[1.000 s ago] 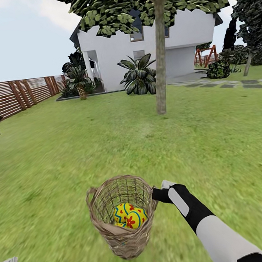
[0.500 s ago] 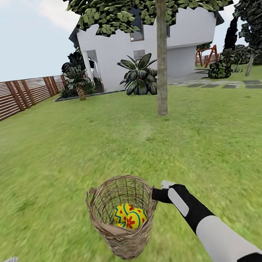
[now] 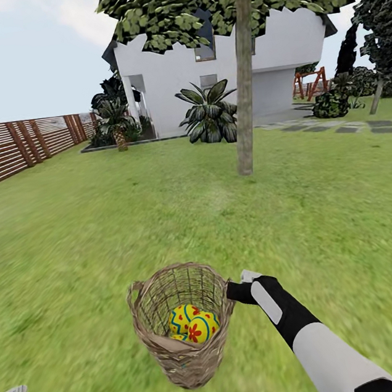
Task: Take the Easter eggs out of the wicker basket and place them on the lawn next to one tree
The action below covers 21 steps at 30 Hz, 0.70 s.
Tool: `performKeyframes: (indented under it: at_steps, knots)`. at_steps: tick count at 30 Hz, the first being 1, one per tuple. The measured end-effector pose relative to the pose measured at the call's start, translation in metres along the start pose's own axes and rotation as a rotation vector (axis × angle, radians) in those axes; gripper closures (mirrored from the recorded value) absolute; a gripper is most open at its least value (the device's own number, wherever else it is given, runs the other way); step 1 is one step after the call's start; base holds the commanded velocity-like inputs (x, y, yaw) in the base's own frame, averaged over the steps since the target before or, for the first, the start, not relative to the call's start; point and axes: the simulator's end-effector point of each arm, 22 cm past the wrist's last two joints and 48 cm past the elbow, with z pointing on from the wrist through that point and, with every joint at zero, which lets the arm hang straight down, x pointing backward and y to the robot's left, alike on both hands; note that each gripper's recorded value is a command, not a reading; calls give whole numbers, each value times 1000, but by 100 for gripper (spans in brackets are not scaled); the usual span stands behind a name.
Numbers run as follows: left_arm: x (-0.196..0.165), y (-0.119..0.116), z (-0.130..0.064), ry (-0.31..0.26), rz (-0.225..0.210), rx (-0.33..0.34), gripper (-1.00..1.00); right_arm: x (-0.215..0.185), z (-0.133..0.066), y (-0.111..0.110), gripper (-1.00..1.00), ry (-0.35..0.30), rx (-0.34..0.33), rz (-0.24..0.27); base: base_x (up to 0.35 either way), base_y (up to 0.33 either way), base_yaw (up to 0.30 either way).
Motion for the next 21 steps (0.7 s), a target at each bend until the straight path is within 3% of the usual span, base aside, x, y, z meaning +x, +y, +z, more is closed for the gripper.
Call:
performKeyframes:
  at_steps: [21]
  knots:
    - [-1, 0, 0, -6, 0, 1, -100, 1, 0, 1, 100, 1, -2, -2, 336, 0, 0]
